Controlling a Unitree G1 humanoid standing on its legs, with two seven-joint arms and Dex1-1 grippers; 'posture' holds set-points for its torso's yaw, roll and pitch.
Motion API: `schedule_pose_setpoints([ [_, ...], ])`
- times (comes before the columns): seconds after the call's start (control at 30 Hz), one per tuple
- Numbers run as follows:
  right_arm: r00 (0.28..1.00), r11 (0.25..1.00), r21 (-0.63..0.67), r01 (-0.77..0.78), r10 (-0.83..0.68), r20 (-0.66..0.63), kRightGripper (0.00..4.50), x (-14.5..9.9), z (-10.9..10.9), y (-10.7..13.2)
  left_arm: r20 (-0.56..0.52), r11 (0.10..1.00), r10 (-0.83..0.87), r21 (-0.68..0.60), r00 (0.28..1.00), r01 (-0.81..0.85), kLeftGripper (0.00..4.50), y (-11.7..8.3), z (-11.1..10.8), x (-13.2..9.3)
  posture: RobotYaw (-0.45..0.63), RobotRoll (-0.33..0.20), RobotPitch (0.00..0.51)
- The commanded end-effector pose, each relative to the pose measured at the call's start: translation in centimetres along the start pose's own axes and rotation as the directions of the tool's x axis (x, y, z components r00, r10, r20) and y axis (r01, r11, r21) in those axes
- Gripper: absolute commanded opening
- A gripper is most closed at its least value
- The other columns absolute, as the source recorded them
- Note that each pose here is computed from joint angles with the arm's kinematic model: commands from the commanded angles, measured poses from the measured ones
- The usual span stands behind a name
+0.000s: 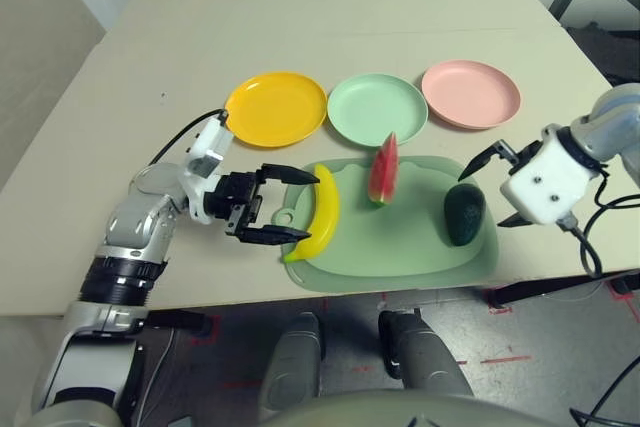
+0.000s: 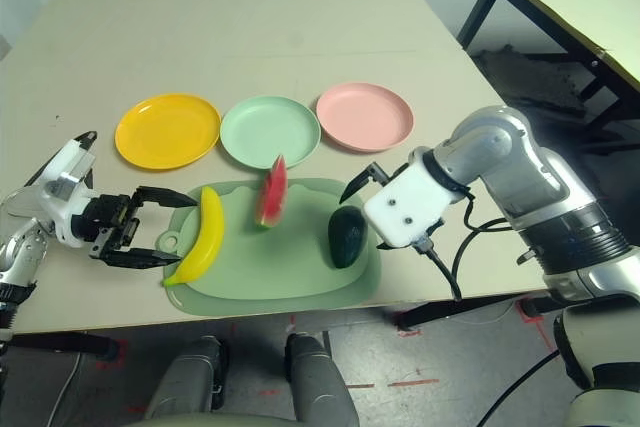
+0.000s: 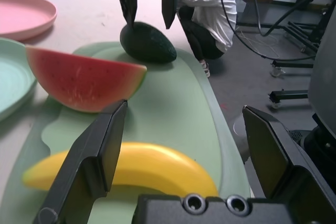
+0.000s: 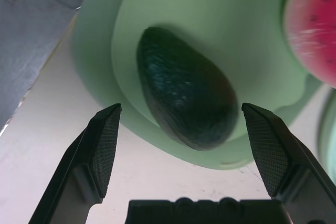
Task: Place the fruits into color-matched plates.
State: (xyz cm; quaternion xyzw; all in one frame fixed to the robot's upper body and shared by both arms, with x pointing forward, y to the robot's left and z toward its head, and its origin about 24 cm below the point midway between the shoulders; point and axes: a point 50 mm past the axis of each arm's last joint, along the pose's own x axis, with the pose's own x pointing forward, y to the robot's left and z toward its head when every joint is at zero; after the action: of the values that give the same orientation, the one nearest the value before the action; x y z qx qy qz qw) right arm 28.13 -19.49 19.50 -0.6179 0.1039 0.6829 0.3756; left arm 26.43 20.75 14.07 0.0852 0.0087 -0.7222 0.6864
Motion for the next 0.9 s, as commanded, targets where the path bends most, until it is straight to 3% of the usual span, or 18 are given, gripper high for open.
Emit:
schedule_pose_setpoints([
  [0.03, 0.999, 0.999, -0.025, -0.035, 0.035, 0.001, 4.50, 0.7, 0.1, -0.3, -0.014, 1.000, 0.000, 0.013, 1.000, 0.000, 4.47, -0.2, 0.1, 0.0, 0.04, 0.000, 0.172],
  [0.4, 1.000, 1.000, 0.011, -0.017, 0.017, -0.018, 4.50, 1.6, -1.2, -0.8, -0.010, 1.000, 0.018, 0.018, 1.000, -0.018, 4.47, -0.5, -0.1, -0.4, 0.06, 0.000, 0.161],
  [0.9, 1.000, 0.986, 0.167, -0.018, 0.015, 0.019, 4.50, 2.1, -0.4, -0.1, -0.038, 1.000, 0.013, 0.009, 0.999, -0.013, 4.47, -0.6, -0.8, -0.9, 0.04, 0.000, 0.153],
])
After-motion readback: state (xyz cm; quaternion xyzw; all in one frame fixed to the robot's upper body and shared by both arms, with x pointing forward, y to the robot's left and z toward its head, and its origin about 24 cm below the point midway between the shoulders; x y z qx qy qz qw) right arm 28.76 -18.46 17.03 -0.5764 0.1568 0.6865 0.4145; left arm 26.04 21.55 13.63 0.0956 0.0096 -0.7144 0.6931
